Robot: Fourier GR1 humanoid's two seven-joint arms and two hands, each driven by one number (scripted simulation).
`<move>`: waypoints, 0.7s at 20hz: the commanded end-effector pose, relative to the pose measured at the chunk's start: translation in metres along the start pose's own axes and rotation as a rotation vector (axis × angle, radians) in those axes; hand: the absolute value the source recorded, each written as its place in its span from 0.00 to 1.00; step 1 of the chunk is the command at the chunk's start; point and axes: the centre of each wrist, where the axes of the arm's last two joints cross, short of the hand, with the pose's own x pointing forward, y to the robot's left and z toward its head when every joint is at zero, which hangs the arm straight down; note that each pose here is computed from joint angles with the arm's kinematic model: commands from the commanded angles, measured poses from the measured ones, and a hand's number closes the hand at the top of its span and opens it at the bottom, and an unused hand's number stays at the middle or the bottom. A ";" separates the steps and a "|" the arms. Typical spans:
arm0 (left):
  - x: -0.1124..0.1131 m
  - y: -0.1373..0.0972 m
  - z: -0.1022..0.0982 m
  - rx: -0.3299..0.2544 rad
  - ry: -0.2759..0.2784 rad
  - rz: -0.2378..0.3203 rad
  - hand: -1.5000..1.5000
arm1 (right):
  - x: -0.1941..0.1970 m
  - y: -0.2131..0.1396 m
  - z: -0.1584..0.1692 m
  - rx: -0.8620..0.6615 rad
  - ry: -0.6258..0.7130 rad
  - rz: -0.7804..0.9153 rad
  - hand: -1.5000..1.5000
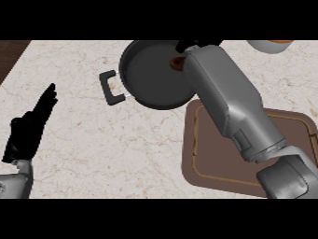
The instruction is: Pick the sweet potato from the tray and place it in the pot
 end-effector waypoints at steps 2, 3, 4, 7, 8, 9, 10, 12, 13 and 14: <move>-0.005 0.004 0.003 0.008 0.009 -0.007 0.50 | -0.004 0.005 -0.003 -0.027 0.074 -0.140 0.00; -0.002 -0.002 0.001 -0.005 -0.001 -0.009 0.50 | 0.004 0.001 0.001 -0.045 0.062 -0.154 0.00; 0.004 -0.003 0.003 -0.003 0.002 0.013 0.50 | -0.001 0.005 0.001 -0.080 0.039 -0.181 0.00; -0.004 -0.007 0.003 -0.007 0.005 -0.004 0.50 | 0.004 -0.004 0.001 -0.212 -0.034 -0.365 0.00; -0.002 0.003 0.003 0.001 0.007 -0.012 0.50 | 0.011 -0.012 0.001 -0.238 -0.050 -0.407 0.00; -0.005 0.000 0.006 -0.009 0.002 -0.003 0.50 | 0.005 -0.008 -0.001 -0.270 -0.041 -0.458 0.00; 0.000 0.004 0.002 0.003 0.016 -0.001 0.50 | 0.018 -0.022 0.000 -0.294 -0.034 -0.524 0.00; -0.008 -0.005 0.008 0.007 0.016 -0.003 0.50 | 0.013 -0.017 0.000 -0.318 -0.020 -0.580 0.00; -0.007 0.002 0.005 -0.008 0.016 -0.013 0.50 | 0.009 -0.013 -0.002 -0.315 0.008 -0.597 0.00; -0.006 -0.006 0.004 -0.014 0.011 -0.008 0.50 | 0.011 -0.015 0.000 -0.317 0.007 -0.629 0.00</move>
